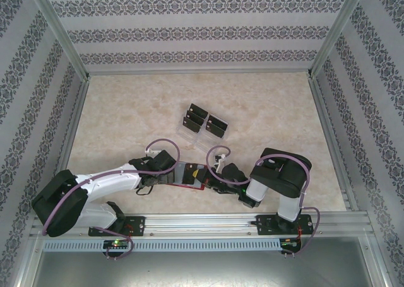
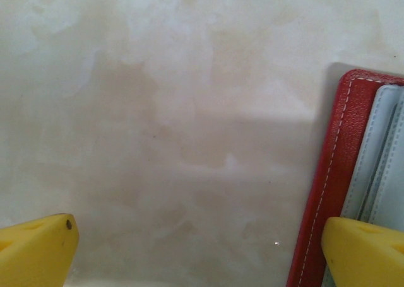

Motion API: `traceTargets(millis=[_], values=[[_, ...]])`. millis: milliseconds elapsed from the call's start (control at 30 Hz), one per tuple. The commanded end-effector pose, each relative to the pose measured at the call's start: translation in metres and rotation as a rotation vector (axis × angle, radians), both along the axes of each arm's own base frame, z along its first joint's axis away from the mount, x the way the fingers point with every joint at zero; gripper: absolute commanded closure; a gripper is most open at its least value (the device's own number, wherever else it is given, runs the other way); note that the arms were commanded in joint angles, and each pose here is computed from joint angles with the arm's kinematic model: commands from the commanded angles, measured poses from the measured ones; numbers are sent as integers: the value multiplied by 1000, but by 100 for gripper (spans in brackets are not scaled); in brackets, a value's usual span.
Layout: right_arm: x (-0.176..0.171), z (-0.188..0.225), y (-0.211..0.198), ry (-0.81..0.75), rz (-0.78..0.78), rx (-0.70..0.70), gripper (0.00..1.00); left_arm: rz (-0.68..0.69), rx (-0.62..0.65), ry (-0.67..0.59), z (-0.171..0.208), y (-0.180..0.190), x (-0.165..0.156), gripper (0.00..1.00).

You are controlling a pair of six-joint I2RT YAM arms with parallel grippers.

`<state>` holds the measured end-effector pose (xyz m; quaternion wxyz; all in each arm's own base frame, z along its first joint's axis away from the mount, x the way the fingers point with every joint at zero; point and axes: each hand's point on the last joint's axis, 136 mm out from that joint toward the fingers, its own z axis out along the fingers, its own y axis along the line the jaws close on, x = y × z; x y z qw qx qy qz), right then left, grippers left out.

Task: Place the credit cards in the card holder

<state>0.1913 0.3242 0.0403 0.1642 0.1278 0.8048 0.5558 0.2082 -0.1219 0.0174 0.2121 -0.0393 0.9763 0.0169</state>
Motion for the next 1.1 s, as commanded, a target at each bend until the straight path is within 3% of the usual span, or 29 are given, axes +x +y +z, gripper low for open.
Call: traceTargets(millis=[0,300,1067], values=[[-1,-3,-6,5,-34,3,100,-16,80,69,-12,15,-18,0],[-7,-11,-5,39,-34,-7,100,-17,82,70,-13,15,-18,0],[-5,13,3,-26,13,40,100,-19,80,74,-15,14,-20,0]])
